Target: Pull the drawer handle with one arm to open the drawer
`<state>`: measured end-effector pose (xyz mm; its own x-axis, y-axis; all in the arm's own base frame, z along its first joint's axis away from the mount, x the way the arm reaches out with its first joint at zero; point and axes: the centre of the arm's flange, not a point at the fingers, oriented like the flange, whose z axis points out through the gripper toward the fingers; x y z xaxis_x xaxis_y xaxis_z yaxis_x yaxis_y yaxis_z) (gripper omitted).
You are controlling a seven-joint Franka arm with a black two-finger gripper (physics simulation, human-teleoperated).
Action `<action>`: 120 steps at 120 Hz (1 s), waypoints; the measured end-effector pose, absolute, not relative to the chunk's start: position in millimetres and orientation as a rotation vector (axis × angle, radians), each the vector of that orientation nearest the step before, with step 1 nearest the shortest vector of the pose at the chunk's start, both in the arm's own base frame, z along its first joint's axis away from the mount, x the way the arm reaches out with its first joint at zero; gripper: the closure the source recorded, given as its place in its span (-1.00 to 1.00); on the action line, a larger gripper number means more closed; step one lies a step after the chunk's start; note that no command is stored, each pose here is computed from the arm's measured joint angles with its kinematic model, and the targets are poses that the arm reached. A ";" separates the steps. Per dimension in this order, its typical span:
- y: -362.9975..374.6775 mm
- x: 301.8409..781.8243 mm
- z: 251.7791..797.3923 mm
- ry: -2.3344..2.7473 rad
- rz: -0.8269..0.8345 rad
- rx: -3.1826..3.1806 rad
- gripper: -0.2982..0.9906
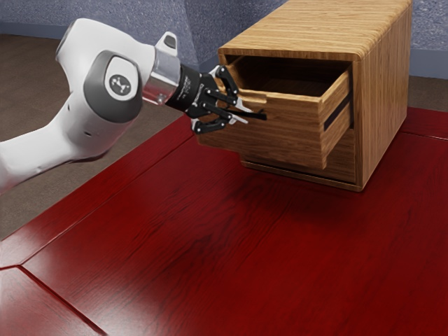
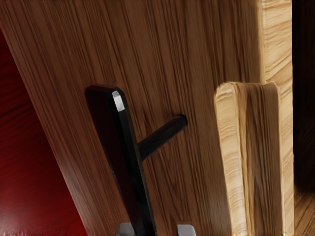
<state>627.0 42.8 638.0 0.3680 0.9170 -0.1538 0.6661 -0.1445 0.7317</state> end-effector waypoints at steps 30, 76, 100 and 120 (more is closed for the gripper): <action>44.8 617.9 640.2 1.372 0.428 1.885 0.59; 43.6 612.1 633.9 1.372 0.414 1.892 0.53; 43.0 602.8 637.2 1.364 0.412 1.890 0.55; 42.7 597.6 635.1 1.365 0.405 1.893 0.54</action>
<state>597.6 42.7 635.1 0.3803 0.9094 -0.1682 0.6706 -0.1460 0.7273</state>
